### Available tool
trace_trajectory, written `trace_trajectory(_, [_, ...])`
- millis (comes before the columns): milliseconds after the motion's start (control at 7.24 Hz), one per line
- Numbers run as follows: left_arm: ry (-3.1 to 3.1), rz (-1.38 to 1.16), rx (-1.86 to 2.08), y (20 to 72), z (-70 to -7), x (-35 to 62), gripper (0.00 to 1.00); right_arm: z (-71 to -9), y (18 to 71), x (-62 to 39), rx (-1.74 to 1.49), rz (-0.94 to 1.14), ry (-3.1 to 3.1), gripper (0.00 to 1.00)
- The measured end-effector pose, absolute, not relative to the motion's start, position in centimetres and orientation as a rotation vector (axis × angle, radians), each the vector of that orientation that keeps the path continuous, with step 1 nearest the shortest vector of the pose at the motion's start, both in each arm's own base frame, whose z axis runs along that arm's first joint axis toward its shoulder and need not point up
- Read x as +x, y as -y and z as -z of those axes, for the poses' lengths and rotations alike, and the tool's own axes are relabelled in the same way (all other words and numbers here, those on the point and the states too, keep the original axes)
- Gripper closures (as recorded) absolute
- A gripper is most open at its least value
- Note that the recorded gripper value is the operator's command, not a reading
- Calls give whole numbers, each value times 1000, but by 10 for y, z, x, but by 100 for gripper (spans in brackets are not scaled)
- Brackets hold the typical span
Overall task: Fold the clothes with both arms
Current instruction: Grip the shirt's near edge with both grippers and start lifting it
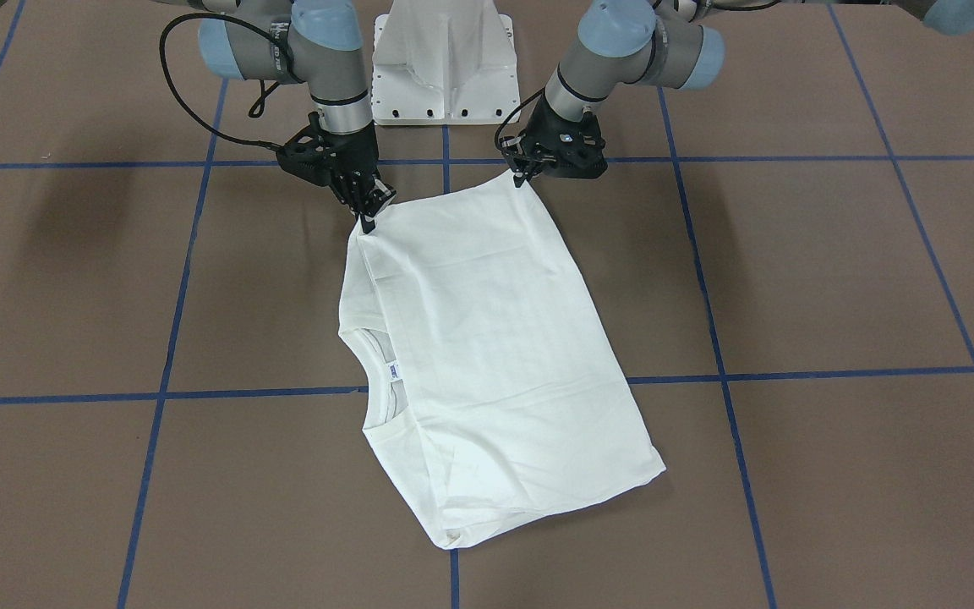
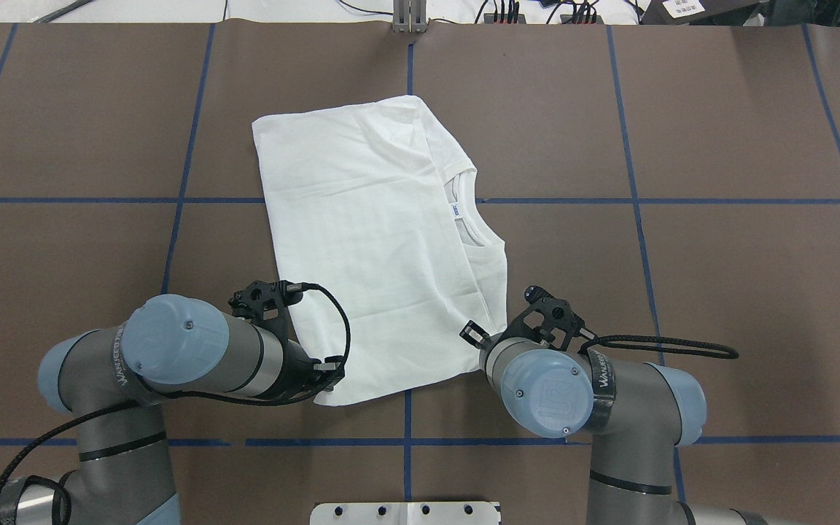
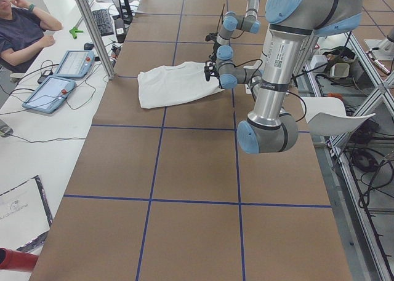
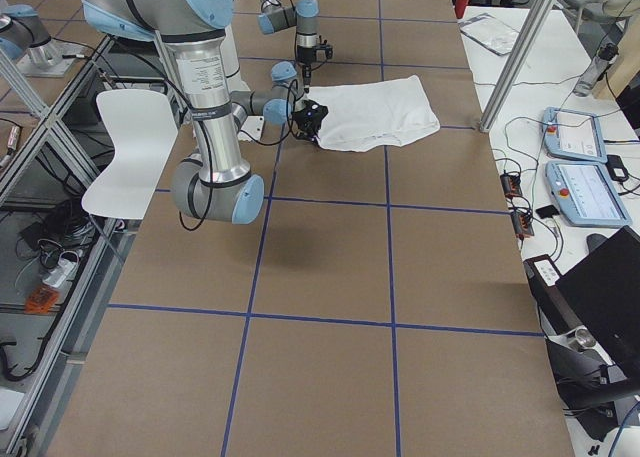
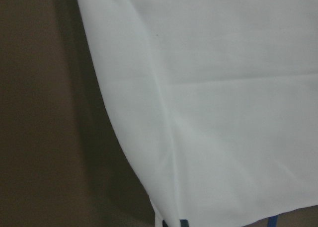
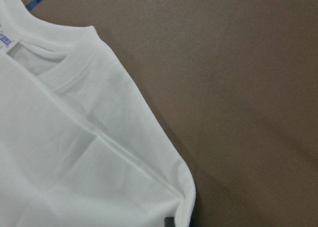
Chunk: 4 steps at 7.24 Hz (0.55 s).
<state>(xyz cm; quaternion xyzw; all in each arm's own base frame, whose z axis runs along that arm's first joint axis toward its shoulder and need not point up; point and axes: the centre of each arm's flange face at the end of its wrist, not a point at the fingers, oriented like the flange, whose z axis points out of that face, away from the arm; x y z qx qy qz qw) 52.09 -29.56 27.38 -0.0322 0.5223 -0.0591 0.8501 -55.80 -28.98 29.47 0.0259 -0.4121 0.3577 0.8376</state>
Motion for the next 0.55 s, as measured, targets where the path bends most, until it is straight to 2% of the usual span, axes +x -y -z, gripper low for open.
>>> trace_trajectory(552, [-1086,77,-49,286,-238,488,100,-243,268,-514,43,-733,873,100])
